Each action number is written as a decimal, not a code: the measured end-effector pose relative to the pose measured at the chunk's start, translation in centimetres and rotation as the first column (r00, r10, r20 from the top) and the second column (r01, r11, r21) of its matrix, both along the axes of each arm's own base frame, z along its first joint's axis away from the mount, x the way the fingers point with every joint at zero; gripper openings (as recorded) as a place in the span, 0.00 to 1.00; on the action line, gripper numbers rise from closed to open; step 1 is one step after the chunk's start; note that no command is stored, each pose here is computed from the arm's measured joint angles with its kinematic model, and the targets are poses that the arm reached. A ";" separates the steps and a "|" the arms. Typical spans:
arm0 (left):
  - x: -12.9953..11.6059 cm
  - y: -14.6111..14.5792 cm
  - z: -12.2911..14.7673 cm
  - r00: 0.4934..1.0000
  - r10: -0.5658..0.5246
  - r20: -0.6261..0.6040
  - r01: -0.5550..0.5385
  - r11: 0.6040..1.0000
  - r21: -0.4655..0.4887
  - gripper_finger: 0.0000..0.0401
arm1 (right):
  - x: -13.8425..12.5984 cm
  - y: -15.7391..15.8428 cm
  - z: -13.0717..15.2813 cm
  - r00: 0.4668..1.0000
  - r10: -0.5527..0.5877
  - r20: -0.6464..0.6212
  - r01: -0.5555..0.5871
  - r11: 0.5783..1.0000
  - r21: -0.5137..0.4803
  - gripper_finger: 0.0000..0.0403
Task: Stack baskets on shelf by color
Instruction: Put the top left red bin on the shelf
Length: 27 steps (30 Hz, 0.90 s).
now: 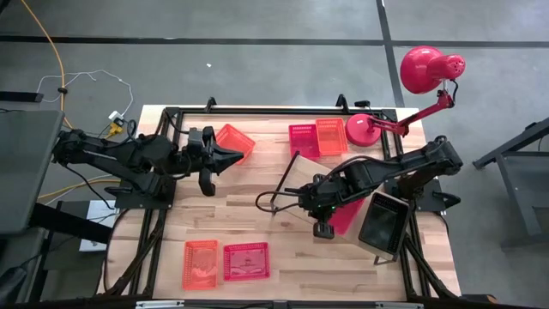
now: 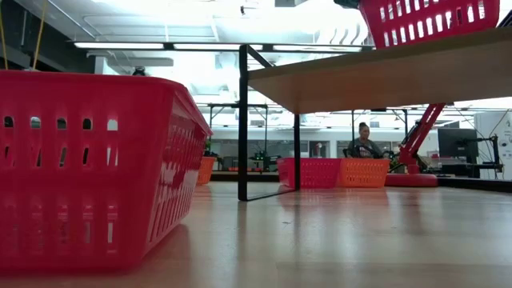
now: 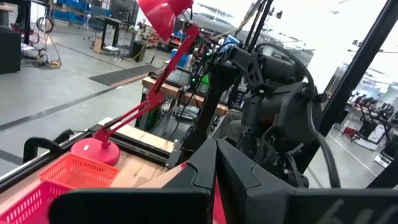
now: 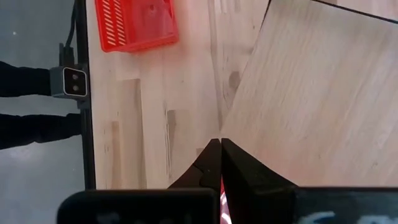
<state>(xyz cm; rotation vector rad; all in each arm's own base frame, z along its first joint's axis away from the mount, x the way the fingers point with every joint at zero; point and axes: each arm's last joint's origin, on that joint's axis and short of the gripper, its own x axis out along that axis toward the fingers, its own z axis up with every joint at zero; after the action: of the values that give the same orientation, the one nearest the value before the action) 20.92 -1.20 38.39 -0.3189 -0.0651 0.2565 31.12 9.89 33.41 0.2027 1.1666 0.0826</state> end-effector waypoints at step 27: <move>0.1 0.0 -0.1 1.000 0.000 -0.005 0.000 1.000 0.003 0.00 | -0.9 0.5 0.5 0.987 0.160 -0.015 -0.158 0.985 0.066 0.00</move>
<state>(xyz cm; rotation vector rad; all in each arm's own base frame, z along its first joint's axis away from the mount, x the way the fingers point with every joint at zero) 21.01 -1.21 38.32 -0.3156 -0.0607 0.2569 30.19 10.37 33.90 0.1673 1.2002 0.2597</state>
